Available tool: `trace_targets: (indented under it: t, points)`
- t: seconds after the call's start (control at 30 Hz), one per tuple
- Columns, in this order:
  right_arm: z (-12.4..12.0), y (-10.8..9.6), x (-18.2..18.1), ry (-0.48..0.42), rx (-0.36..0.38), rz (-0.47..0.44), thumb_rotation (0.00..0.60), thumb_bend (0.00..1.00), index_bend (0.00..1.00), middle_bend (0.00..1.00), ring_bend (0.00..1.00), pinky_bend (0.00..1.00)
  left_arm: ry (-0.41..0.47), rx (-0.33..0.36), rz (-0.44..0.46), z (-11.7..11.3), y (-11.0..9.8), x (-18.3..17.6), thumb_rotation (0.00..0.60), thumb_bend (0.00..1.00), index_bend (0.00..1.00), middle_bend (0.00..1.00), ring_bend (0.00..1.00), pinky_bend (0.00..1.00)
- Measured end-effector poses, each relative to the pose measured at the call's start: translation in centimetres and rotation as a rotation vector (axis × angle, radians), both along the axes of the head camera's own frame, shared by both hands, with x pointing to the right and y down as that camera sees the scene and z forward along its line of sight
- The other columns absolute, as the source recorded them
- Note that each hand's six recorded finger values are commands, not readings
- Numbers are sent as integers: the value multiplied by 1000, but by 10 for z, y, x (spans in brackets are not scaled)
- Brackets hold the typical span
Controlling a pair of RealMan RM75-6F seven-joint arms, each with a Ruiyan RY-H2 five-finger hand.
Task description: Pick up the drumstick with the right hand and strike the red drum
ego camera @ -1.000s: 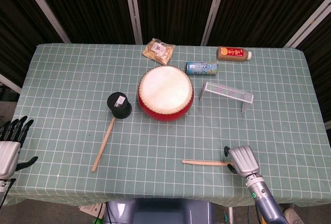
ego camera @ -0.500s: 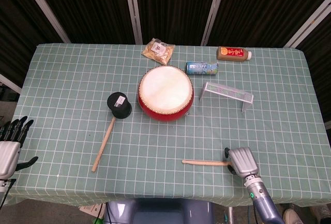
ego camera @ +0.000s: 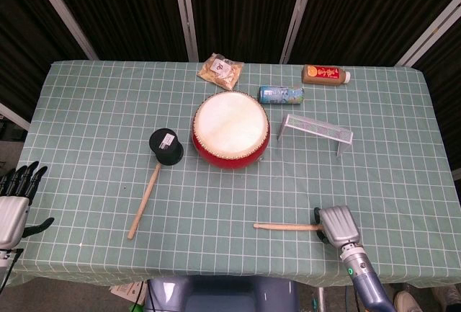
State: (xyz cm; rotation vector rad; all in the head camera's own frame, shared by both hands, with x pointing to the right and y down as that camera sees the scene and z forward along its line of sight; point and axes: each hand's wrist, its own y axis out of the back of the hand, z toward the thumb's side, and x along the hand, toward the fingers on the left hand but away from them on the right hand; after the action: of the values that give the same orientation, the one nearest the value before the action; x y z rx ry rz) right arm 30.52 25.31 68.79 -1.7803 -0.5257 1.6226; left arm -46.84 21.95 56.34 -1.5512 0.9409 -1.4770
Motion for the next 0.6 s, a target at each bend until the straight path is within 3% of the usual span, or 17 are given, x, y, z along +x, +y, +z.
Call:
trace_targets:
  t: [0.1, 0.17, 0.6]
  points:
    - [2, 1, 0, 3, -6, 2, 600, 531, 633, 987, 1000, 986, 0, -1, -2, 0, 0, 0, 600, 0, 0, 0, 0, 8]
    - [2, 2, 0, 1, -9, 5, 600, 568, 666, 987, 1000, 986, 0, -2, -3, 0, 0, -1, 600, 0, 0, 0, 0, 8]
    - [-1, 0, 0, -37, -8, 41, 600, 601, 826, 991, 1000, 986, 2, -5, -7, 0, 1, -2, 600, 0, 0, 0, 0, 8]
